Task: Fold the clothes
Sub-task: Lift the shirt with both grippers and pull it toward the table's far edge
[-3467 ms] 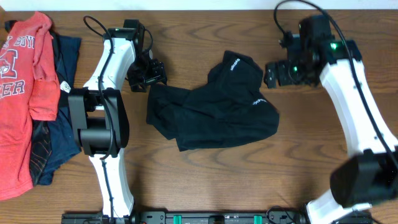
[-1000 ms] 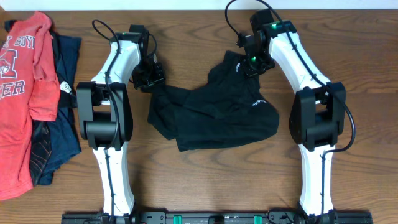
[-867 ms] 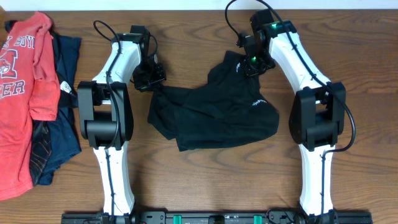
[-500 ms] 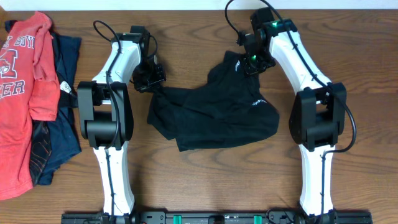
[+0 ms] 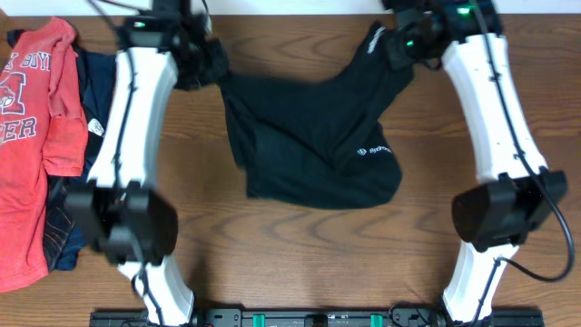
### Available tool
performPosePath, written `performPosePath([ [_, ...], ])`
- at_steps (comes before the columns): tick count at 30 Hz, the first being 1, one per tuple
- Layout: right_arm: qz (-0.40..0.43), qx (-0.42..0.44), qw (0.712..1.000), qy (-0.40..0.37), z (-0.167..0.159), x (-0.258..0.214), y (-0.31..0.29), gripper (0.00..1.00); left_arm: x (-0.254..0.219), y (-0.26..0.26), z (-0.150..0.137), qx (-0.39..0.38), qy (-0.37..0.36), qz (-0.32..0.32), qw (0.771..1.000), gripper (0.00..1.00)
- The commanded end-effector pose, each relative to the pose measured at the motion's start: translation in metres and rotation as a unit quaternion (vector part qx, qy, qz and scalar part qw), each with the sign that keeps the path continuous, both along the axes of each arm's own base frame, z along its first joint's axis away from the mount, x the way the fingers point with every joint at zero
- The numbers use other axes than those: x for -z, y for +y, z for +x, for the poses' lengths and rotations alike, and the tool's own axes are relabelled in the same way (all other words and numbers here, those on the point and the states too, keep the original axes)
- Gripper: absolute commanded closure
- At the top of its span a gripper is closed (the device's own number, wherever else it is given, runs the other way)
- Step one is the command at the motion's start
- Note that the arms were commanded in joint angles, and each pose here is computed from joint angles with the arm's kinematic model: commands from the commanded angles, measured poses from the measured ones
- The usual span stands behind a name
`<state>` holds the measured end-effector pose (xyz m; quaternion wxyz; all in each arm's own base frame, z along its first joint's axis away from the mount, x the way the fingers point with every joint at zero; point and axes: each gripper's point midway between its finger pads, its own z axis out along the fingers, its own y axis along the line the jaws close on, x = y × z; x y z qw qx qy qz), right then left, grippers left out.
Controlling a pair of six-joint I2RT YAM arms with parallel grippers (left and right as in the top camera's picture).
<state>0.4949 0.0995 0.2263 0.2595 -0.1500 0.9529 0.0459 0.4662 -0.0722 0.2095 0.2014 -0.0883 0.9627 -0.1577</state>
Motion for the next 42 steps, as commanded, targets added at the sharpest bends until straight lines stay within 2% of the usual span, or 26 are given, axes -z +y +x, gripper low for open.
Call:
performPosePath([
  [1, 0.001, 0.048, 0.998, -0.039, 0.0, -0.035, -0.031, 0.99, -0.07, 0.008, -0.006, -0.015, -0.084, 0.007, 0.996, 0.94],
  [7, 0.011, 0.105, 0.99, -0.095, -0.01, -0.085, -0.081, 0.99, -0.137, 0.024, -0.02, -0.042, -0.168, 0.037, 0.984, 0.94],
  [16, 0.015, 0.161, 0.969, -0.186, -0.043, -0.159, -0.137, 0.99, -0.155, 0.025, -0.023, -0.044, -0.19, 0.035, 0.98, 0.94],
  [22, 0.015, 0.167, 0.963, -0.212, -0.052, -0.179, -0.142, 0.99, -0.174, 0.024, -0.018, -0.049, -0.222, 0.028, 0.973, 0.94],
  [28, 0.015, 0.164, 0.956, -0.241, -0.052, -0.196, -0.142, 0.99, -0.232, 0.026, -0.021, -0.055, -0.296, 0.022, 0.953, 0.94],
  [34, 0.014, 0.159, 0.941, -0.3, -0.06, -0.242, -0.142, 0.99, -0.289, 0.035, -0.039, -0.074, -0.364, 0.033, 0.928, 0.94],
  [42, 0.011, 0.156, 0.919, -0.363, -0.077, -0.292, -0.143, 0.99, -0.306, 0.041, -0.052, -0.078, -0.383, 0.049, 0.919, 0.94],
])
